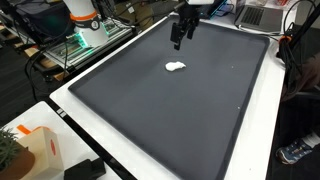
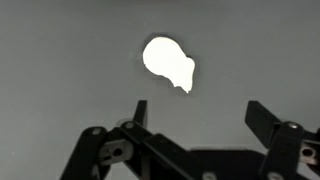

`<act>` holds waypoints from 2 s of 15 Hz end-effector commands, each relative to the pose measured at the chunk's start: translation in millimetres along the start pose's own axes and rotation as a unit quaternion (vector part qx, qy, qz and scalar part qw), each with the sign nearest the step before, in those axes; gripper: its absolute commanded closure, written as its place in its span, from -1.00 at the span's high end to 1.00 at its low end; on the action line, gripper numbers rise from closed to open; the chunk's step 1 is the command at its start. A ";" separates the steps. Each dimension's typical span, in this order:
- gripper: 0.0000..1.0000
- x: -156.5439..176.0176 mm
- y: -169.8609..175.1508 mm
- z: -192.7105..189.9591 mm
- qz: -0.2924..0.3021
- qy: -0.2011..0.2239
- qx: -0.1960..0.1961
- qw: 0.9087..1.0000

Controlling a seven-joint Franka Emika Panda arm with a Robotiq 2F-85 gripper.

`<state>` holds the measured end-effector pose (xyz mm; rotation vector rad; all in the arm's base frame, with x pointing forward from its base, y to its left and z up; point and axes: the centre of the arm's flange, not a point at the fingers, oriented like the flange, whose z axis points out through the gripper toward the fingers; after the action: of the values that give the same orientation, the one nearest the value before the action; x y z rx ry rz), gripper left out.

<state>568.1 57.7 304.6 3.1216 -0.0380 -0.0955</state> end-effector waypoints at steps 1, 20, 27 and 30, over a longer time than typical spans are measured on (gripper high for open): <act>1.00 40.0 -2.7 2.9 0.017 -0.058 -0.011 0.998; 1.00 80.6 1.6 23.5 0.084 -0.183 -0.049 0.978; 1.00 109.7 0.1 38.8 0.081 -0.255 -0.035 0.963; 1.00 120.0 1.0 47.0 0.089 -0.281 -0.034 0.955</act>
<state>658.2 54.4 259.8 2.9123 -0.2743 -0.8525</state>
